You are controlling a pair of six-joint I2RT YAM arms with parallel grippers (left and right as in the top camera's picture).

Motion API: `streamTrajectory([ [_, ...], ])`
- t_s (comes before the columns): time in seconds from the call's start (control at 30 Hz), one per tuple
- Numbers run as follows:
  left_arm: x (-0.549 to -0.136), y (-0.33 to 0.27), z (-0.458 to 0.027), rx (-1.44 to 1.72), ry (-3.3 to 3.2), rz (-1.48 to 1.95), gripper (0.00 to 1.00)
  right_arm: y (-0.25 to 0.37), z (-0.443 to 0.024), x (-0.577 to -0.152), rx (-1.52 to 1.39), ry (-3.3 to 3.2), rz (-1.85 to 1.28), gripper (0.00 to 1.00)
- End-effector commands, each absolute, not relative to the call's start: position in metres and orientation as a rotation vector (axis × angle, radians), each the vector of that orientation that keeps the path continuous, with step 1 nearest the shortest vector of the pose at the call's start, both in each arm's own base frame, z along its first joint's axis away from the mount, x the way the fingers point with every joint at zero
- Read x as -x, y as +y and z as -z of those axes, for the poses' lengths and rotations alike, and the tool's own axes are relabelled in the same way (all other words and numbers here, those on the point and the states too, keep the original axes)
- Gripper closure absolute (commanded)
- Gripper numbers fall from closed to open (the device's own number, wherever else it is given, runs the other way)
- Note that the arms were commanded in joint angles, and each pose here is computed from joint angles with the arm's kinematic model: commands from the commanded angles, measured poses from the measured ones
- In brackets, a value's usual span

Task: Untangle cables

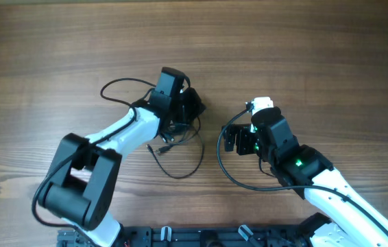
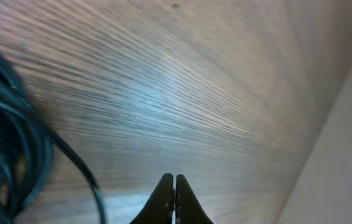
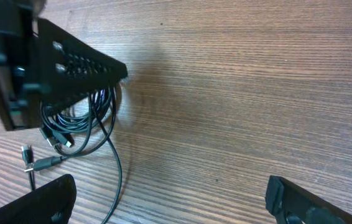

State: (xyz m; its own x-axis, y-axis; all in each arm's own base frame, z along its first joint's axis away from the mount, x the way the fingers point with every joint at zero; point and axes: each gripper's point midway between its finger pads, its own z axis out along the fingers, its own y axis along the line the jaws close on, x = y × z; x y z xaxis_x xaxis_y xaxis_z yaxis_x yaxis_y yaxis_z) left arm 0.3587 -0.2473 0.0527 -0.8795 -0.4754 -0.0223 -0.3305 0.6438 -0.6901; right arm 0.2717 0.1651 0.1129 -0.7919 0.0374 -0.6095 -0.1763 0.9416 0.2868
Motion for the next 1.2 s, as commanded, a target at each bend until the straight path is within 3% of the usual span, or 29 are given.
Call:
streamTrajectory([
  [0.0,-0.361,-0.250,-0.081,0.612,2.602,1.121,0.96,0.162,-0.114,-0.275,0.079,2.439,-0.417,0.00],
  [0.2,-0.363,-0.251,-0.136,0.433,2.468,1.171,0.96,0.162,-0.114,-0.275,0.079,2.439,-0.417,0.00],
  [0.27,-0.355,-0.254,-0.171,0.171,2.382,1.179,0.96,0.162,-0.114,-0.275,0.079,2.439,-0.417,0.00],
  [0.3,-0.333,-0.264,-0.209,-0.179,2.261,1.230,0.96,0.162,-0.114,-0.275,0.080,2.439,-0.417,0.00],
  [0.43,-0.301,-0.265,-0.240,-0.458,2.149,1.240,0.96,0.162,-0.114,-0.275,0.080,2.439,-0.417,0.00],
  [0.5,-0.287,-0.258,-0.234,-0.493,2.196,1.210,0.96,0.162,-0.114,-0.275,0.080,2.439,-0.417,0.00],
  [0.67,-0.268,-0.228,-0.167,-0.353,2.545,0.985,0.96,0.162,-0.114,-0.275,0.080,2.439,-0.417,0.00],
  [0.87,-0.315,-0.219,-0.139,0.002,2.569,0.831,0.96,0.162,-0.114,-0.275,0.080,2.439,-0.417,0.00],
  [1.17,-0.339,-0.222,-0.143,0.026,2.481,0.812,0.96,0.162,-0.114,-0.275,0.080,2.439,-0.417,0.00],
])
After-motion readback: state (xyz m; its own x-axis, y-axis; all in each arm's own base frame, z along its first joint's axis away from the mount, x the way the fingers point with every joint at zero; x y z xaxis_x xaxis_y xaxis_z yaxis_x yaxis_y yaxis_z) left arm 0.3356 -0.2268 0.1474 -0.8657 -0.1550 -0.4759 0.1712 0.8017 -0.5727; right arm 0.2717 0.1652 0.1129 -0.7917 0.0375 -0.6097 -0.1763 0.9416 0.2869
